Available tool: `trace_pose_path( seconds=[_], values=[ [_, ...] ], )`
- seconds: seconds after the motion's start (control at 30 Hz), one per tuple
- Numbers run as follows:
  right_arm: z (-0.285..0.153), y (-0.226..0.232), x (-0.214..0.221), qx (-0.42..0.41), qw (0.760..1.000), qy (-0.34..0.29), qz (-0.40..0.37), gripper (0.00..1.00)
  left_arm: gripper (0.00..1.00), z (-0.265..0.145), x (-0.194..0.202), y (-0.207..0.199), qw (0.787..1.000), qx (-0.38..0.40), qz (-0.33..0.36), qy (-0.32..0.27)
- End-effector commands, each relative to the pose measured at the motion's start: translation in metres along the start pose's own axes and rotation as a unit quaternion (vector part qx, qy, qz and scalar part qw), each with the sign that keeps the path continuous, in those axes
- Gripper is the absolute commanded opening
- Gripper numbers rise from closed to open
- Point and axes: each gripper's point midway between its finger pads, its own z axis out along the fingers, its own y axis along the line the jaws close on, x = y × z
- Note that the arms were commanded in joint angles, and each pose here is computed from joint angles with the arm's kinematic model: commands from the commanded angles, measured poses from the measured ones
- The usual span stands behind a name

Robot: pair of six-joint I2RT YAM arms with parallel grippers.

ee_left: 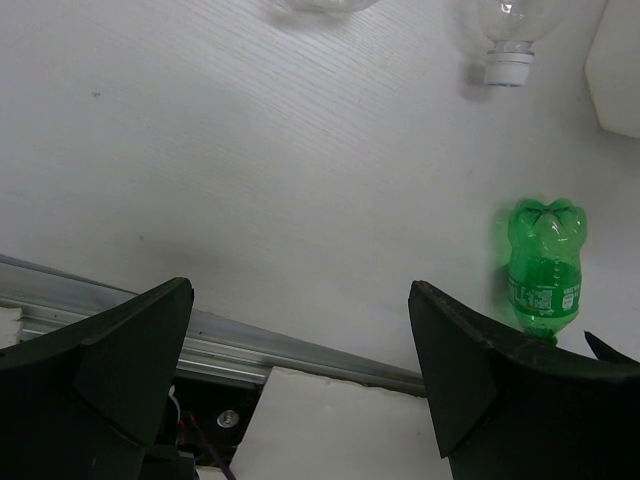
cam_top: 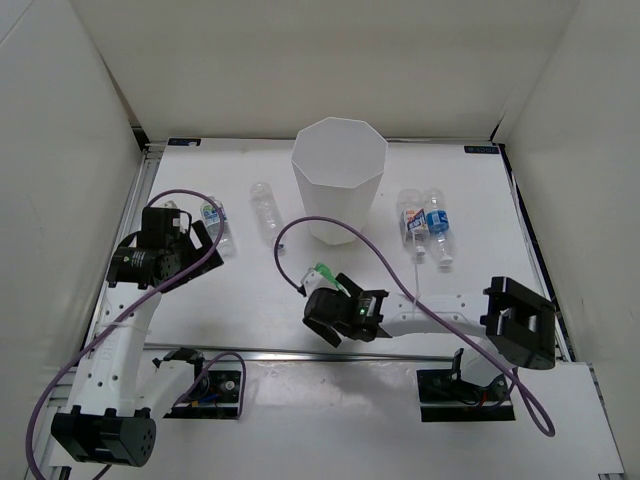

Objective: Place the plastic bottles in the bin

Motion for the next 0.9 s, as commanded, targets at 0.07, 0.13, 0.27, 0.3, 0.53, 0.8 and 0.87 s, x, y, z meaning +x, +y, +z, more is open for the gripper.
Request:
trace_pose_path(
  seconds=[0.07, 0.13, 0.27, 0.3, 0.53, 0.8, 0.87],
  values=[
    [0.011, -0.001, -0.034, 0.017, 0.998, -0.061, 0.003, 1.0, 1.0, -0.003, 0.001, -0.001, 1.0, 0.007, 0.003, 0.002],
    [0.019, -0.003, -0.034, 0.026, 0.998, -0.054, -0.002, 1.0, 1.0, -0.003, -0.001, -0.002, 1.0, 0.01, 0.003, -0.002],
    [0.029, -0.006, -0.043, 0.028, 0.999, -0.043, 0.008, 1.0, 1.0, 0.002, 0.003, 0.0, 1.0, 0.005, 0.008, 0.008],
    [0.035, -0.011, -0.045, 0.03, 0.999, -0.035, 0.015, 1.0, 1.0, 0.004, 0.006, 0.002, 1.0, 0.002, 0.008, 0.012],
    [0.051, -0.024, -0.049, 0.027, 0.998, -0.008, 0.063, 1.0, 1.0, 0.004, 0.005, 0.003, 1.0, -0.002, 0.009, 0.01],
    [0.051, -0.014, -0.046, 0.005, 0.997, 0.021, 0.07, 0.39, 1.0, 0.01, 0.006, 0.006, 1.0, -0.012, 0.014, 0.015],
    [0.048, -0.016, -0.05, 0.012, 0.997, 0.03, 0.071, 0.31, 1.0, 0.01, 0.005, 0.003, 1.0, -0.005, 0.009, 0.013]
  ],
)
